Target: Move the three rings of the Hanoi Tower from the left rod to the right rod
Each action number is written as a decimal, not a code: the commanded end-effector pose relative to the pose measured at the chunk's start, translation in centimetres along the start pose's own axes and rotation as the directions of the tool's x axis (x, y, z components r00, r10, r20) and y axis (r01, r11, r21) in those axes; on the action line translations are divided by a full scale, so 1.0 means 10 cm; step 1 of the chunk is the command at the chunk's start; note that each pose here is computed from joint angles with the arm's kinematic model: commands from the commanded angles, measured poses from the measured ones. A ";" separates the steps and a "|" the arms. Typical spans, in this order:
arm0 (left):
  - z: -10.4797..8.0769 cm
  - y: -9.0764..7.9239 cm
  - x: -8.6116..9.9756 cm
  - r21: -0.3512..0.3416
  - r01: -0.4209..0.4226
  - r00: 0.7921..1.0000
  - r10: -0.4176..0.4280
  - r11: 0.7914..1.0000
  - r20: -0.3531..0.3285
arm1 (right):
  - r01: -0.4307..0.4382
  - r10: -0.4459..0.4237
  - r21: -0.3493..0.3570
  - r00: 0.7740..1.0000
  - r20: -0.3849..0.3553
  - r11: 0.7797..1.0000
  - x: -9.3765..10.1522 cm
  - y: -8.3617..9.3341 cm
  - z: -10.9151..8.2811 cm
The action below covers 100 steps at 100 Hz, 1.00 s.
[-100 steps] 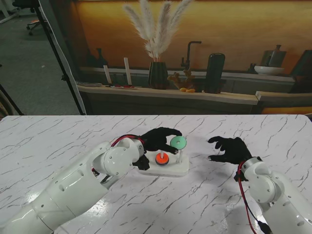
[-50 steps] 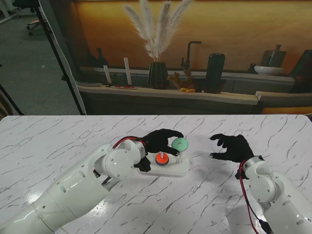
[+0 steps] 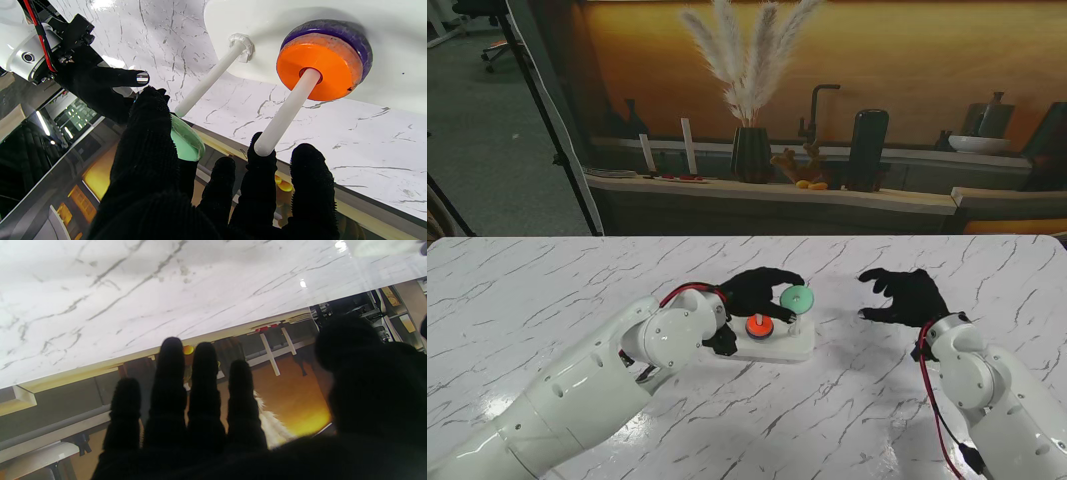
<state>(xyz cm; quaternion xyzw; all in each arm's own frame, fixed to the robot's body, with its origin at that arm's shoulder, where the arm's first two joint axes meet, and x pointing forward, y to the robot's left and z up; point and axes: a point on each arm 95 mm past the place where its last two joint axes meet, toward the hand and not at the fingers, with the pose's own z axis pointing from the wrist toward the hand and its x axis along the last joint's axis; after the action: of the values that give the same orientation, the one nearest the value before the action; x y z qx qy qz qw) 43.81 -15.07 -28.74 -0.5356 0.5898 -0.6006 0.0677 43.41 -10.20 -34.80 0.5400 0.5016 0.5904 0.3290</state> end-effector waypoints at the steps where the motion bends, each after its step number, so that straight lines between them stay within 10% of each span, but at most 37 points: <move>1: 0.01 0.05 0.05 -0.015 0.002 1.000 -0.003 1.000 -0.029 | -0.001 0.001 0.000 1.000 -0.011 1.000 0.04 -0.01 0.01; 100: 0.10 0.13 0.03 -0.042 -0.012 1.000 0.011 0.999 -0.018 | 0.015 -0.015 0.004 1.000 0.003 1.000 -0.01 0.01 -0.03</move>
<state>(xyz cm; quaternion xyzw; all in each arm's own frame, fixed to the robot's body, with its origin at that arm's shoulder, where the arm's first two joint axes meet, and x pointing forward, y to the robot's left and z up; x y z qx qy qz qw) 43.82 -15.83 -29.74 -0.5319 0.6032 -0.5906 0.0660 43.43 -10.66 -34.32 0.5353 0.5055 0.5864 0.3378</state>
